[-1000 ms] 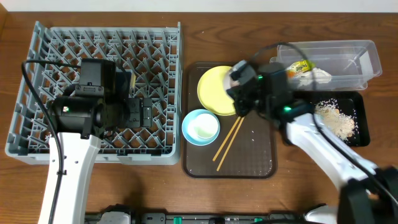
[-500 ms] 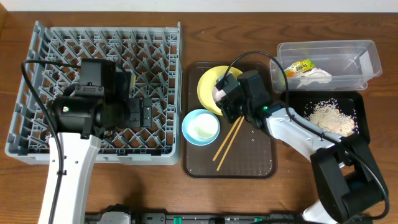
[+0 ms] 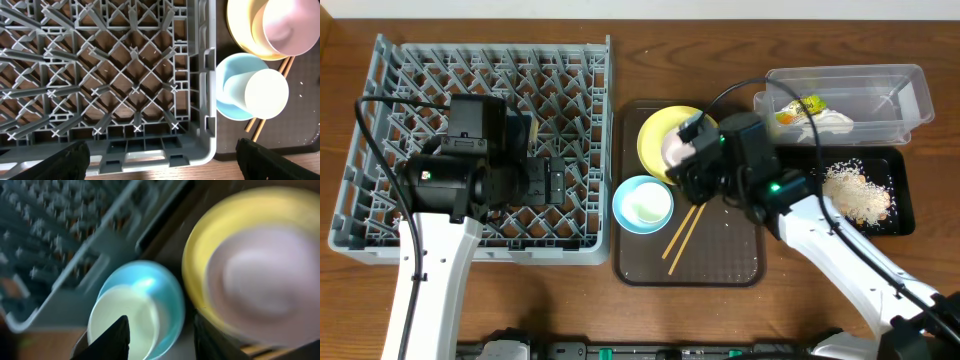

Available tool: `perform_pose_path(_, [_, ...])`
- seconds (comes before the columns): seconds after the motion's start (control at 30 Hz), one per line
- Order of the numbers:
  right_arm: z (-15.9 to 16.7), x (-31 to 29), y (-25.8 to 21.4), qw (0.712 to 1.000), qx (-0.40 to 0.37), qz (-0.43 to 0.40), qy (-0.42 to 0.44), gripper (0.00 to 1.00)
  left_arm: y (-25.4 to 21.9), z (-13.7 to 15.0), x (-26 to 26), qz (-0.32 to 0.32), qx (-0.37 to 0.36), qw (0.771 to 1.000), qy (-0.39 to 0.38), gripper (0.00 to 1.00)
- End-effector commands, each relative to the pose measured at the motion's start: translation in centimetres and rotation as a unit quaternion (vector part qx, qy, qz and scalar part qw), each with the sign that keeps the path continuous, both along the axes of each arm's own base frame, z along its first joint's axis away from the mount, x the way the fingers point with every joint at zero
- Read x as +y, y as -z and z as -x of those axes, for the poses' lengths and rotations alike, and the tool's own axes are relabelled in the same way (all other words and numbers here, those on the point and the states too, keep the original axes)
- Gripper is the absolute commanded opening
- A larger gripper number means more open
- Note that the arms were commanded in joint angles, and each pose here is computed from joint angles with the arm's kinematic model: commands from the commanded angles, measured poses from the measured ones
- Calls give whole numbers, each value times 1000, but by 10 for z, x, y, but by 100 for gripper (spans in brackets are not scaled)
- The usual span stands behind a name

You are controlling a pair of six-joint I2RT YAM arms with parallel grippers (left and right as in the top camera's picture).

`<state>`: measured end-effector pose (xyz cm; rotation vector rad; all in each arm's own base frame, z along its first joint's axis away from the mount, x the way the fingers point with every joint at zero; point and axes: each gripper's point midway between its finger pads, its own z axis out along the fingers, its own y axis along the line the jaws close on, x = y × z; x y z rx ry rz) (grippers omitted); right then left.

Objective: Sort waste into correct bins and load items into the dishwasher rack

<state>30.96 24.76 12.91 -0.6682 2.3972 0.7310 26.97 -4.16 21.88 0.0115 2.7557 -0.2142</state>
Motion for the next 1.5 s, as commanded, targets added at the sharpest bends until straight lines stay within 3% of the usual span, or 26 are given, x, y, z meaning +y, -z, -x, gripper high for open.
perform_pose_path(0.0, [15, 11, 16, 999, 52, 0, 1, 39, 4, 1, -1, -3, 7, 1000, 7, 95])
perform_pose_path(0.27, [22, 11, 58, 994, 92, 59, 27, 25, 4, 1, -1, -2, 8, 1000, 4, 95])
perform_pose_path(0.43, [17, 10, 63, 993, 88, 64, 36, 1, 4, 1, -1, -2, 8, 1000, 4, 95])
perform_pose_path(0.57, [6, 12, 47, 996, 65, 46, 42, 1, 4, 1, -1, -2, 8, 1000, 3, 95])
perform_pose_path(0.73, [-29, -15, -9, 994, 15, -4, 104, 1, 4, 0, -3, 16, 10, 1000, -25, 95])
perform_pose_path(0.87, [-51, -58, -46, 982, 3, -55, 182, 1, -4, -4, -31, 94, 2, 996, 9, 95])
perform_pose_path(0.97, [-56, -74, -58, 975, 28, -106, 193, 1, -12, -11, -60, 174, -6, 984, 46, 95])
perform_pose_path(1.1, [-48, -71, -69, 967, 82, -189, 147, 1, -28, -18, -100, 295, -4, 950, 107, 95])
perform_pose_path(1.23, [-40, -53, -92, 955, 101, -272, 60, 1, -43, -26, -129, 404, 7, 901, 161, 95])
perform_pose_path(1.47, [-30, -32, -117, 932, 111, -343, -38, 1, -73, -32, -159, 562, 18, 785, 259, 95])
